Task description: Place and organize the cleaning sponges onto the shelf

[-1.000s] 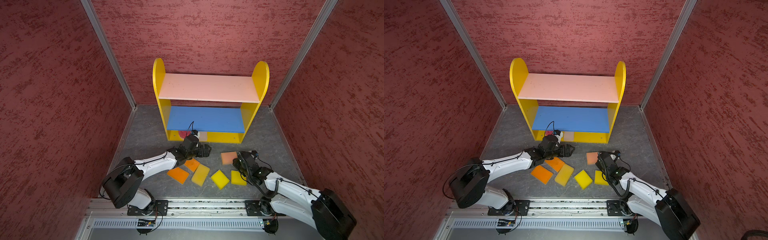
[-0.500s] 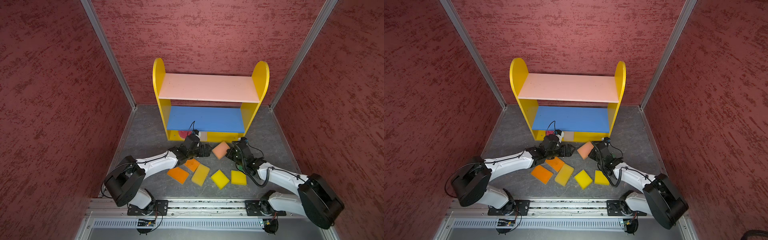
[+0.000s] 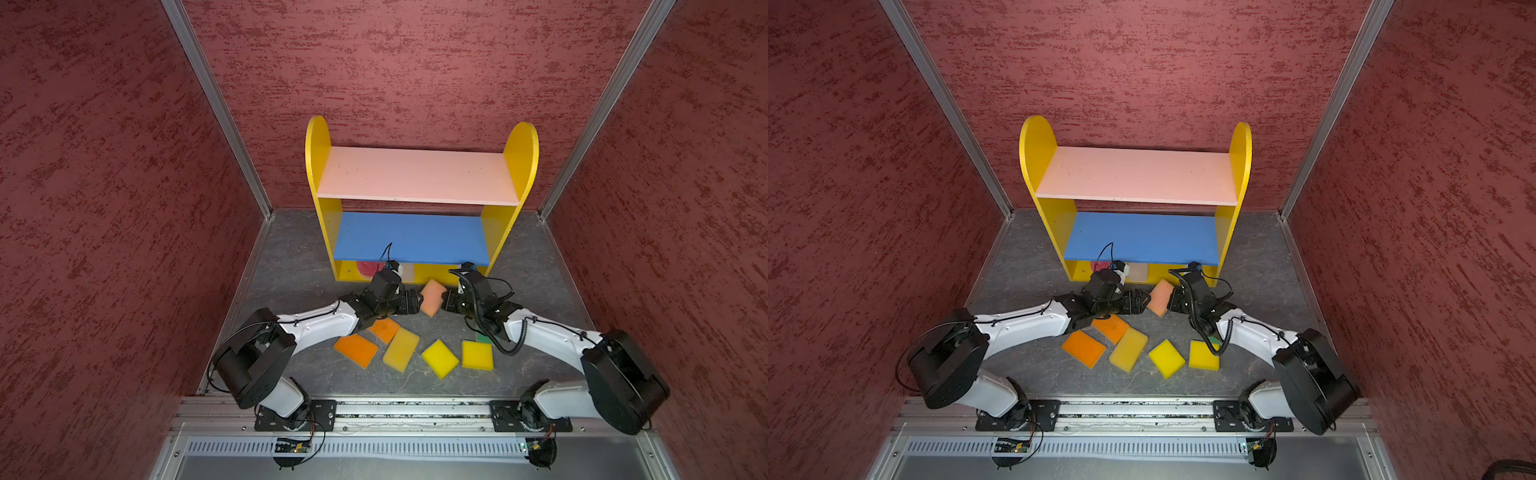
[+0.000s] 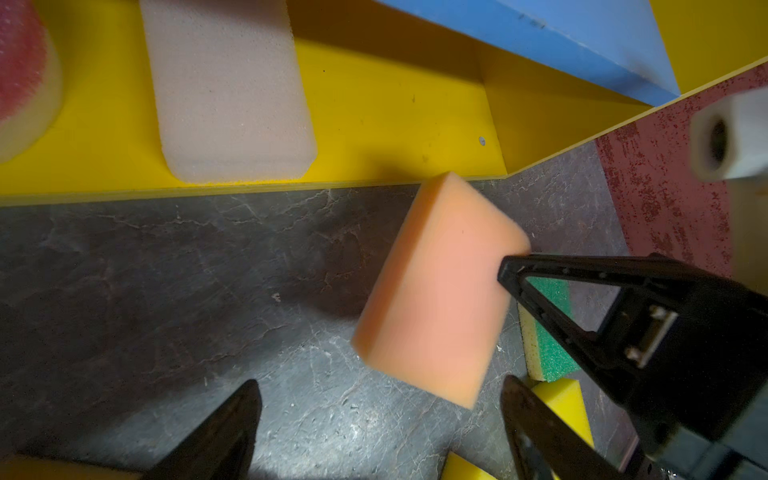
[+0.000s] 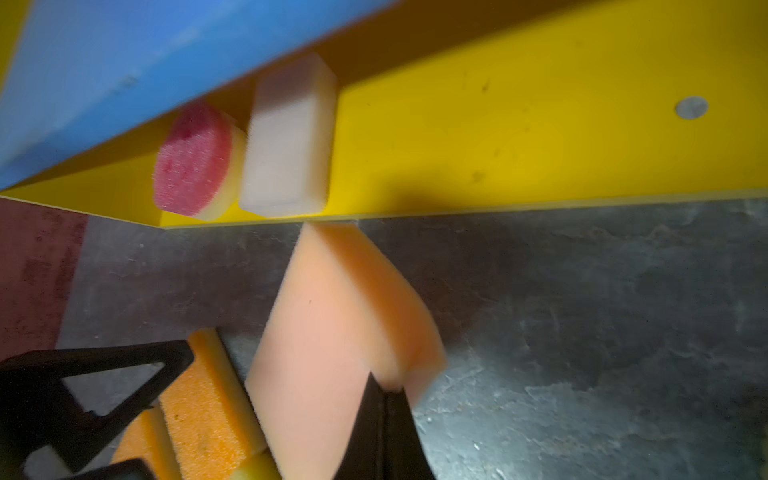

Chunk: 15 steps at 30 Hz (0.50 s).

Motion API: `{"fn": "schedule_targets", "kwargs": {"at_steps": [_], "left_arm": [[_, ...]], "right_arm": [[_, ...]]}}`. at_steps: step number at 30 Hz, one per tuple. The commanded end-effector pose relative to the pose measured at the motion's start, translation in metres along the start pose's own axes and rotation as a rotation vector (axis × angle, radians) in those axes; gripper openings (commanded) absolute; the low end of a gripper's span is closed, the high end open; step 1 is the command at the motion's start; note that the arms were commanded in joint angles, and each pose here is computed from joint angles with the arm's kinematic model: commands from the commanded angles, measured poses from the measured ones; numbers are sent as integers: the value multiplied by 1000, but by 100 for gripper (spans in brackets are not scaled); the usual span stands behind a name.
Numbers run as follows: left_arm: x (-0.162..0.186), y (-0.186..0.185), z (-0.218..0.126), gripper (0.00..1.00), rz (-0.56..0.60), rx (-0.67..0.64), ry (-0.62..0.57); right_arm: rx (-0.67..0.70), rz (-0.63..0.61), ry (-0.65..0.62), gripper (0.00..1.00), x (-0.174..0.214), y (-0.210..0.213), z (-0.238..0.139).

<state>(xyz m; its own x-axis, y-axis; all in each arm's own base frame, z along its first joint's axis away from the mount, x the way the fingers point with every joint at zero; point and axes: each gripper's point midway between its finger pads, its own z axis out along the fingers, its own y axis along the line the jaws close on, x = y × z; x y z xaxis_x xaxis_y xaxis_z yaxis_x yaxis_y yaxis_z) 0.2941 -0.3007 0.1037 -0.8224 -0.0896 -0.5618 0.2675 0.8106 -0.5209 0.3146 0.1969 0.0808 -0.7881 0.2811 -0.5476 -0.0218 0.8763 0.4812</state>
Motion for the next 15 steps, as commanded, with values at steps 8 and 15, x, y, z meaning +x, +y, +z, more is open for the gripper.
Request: {"fn": "schedule_targets", "kwargs": {"at_steps": [8,15], "left_arm": [[-2,5,-1,92,5,-25,-15],[3,7,13,87,1,-18,22]], "right_arm": [[-28,25,9,43,-2,-1,-6],[-103,166,14,41,23,1,-22]]}}
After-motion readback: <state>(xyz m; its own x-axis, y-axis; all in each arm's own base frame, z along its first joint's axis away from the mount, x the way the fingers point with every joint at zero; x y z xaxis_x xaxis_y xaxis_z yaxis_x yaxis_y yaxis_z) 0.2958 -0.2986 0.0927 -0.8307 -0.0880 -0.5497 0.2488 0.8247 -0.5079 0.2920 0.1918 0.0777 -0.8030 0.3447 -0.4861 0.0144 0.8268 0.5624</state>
